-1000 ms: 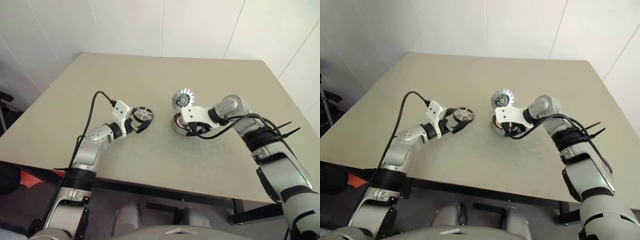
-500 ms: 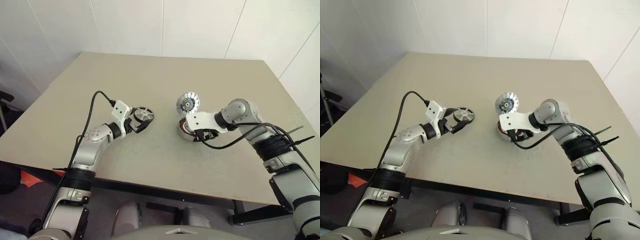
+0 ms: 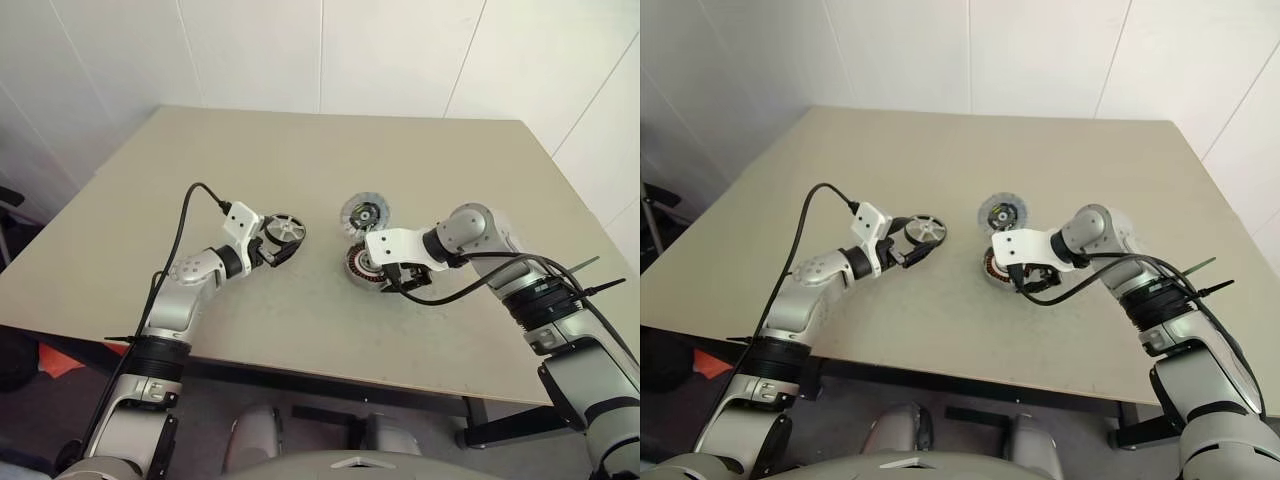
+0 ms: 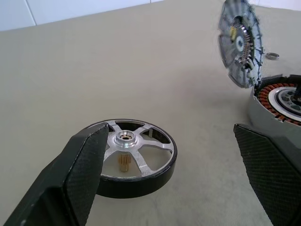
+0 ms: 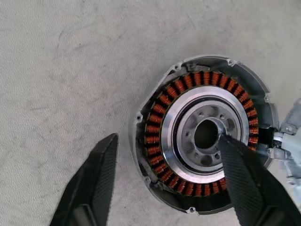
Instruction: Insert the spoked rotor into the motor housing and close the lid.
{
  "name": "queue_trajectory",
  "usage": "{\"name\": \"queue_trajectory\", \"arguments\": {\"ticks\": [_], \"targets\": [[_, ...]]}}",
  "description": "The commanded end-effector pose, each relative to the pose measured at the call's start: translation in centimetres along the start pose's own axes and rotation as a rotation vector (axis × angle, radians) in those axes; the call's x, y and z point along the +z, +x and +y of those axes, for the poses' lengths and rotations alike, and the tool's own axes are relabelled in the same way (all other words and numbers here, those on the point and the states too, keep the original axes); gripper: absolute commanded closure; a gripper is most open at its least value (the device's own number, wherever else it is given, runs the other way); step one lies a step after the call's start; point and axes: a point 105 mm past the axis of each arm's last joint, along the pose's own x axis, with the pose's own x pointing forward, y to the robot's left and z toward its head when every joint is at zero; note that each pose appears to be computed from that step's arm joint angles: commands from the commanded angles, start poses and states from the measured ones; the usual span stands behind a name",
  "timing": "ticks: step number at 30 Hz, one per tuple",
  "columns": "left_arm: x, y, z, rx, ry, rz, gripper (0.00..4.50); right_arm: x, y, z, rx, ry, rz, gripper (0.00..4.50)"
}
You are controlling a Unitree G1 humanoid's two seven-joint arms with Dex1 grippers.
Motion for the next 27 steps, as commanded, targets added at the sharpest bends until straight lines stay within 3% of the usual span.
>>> {"name": "queue_trajectory", "arguments": {"ticks": [1,9,12,17,20,23,27], "targets": [[1.7,0.1,0.4,0.005,0.048,-0.047,0.00,1.4,-1.3,-0.7,-0.030,-0.047,-0.031,0.02],[1.8,0.1,0.5,0.011,0.046,-0.054,0.00,5.3,-5.0,-1.5,-0.081,-0.092,-0.176,0.02],[1.7,0.1,0.5,0.011,0.046,-0.055,0.00,5.3,-5.9,-2.7,-0.156,-0.053,-0.196,0.02],[1.6,0.1,0.4,0.014,0.042,-0.056,0.00,1.4,-8.9,-9.9,-0.600,0.256,-0.252,0.02],[1.5,0.0,0.4,0.015,0.043,-0.056,0.00,-3.3,-12.5,-12.8,-0.919,0.492,-0.253,0.02],[1.5,-0.1,0.5,0.014,0.046,-0.053,0.00,-7.9,-14.3,-12.7,-1.097,0.649,-0.172,0.02],[1.7,0.1,0.6,0.008,0.054,-0.050,0.00,-11.5,-13.9,-10.8,-1.122,0.771,-0.116,0.02]]}}
